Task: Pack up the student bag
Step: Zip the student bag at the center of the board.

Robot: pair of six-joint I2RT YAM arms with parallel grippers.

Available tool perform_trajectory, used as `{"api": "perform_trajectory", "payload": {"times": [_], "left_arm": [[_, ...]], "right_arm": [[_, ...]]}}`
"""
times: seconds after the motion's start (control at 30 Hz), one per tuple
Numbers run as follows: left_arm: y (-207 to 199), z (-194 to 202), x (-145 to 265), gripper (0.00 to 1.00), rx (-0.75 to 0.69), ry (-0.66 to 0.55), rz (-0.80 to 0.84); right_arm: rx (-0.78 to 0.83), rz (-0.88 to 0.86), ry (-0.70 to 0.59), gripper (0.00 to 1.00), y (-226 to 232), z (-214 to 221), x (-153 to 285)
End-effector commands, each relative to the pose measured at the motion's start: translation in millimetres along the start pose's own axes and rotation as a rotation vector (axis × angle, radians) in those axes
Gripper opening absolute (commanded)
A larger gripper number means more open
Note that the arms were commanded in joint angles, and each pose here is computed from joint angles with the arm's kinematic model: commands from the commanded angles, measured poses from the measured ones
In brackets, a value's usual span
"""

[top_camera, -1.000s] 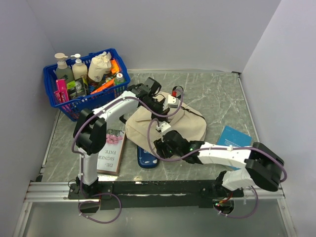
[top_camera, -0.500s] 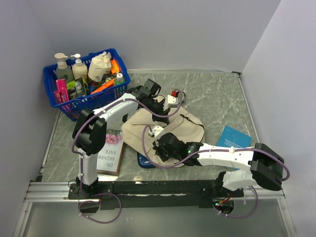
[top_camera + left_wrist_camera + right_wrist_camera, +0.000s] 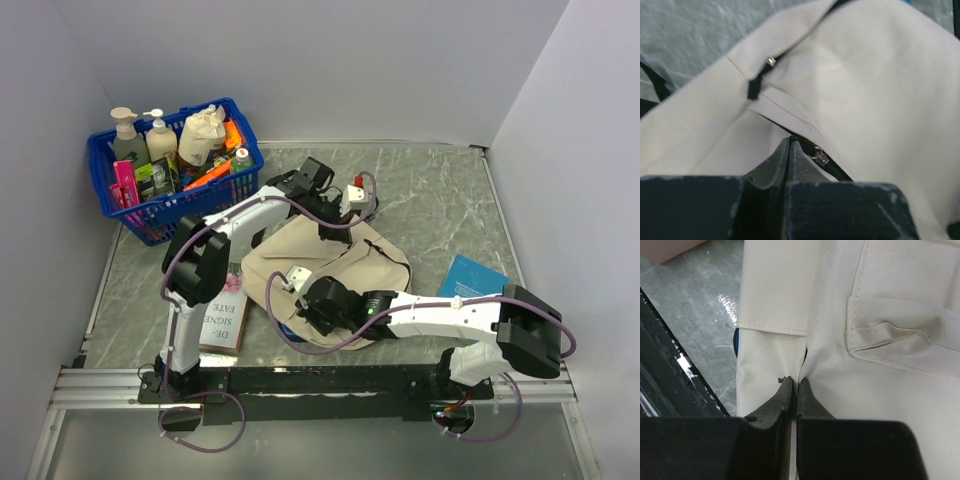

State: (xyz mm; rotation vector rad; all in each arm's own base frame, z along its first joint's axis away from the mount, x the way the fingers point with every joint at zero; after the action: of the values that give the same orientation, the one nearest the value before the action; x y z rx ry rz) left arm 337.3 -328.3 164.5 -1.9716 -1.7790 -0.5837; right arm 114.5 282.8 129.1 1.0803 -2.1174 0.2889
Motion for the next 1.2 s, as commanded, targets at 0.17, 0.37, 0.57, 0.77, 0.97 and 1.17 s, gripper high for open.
{"api": "perform_trajectory", "payload": {"times": [0.17,0.37,0.57,0.77,0.97,1.17], "left_arm": [[58.3,-63.7,-1.3,0.02,-0.066,-0.229,-0.233],[73.5,-57.9,-4.4,0.18,0.107,-0.215,-0.405],[52.3,-74.7,18.7,0.46,0.084,-0.142,-0.282],[20.0,-48.8,42.7,0.49,0.123,-0.015,-0.230],[-1.4,-12.3,24.6,0.48,0.209,0.012,-0.152],[-10.0,1.2,-0.8,0.49,0.203,0.033,-0.065]], "right_arm": [[0.041,-0.140,0.001,0.00,23.0,-7.4,1.8],[0.020,-0.157,0.001,0.00,20.4,-5.7,-1.5],[-0.095,-0.092,-0.064,0.10,7.5,-20.5,0.5],[-0.281,0.002,-0.224,0.85,-26.9,-46.8,26.2],[-0.491,0.137,-0.522,0.82,-84.3,-60.7,94.4],[-0.674,0.327,-0.589,0.80,-127.5,-53.6,125.6]]}}
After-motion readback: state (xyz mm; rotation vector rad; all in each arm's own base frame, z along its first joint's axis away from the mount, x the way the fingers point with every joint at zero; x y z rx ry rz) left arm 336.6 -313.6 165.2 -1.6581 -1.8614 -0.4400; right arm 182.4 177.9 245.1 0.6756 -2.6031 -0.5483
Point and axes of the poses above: each gripper's point midway between its finger pads, its own x axis back along the fingers, its own y axis along the line the jaws close on, z = x × y, the point moved 7 cm from there along x, back along the fingers, and after that the axes turned 9 degrees about -x, right-handed, at the moved point
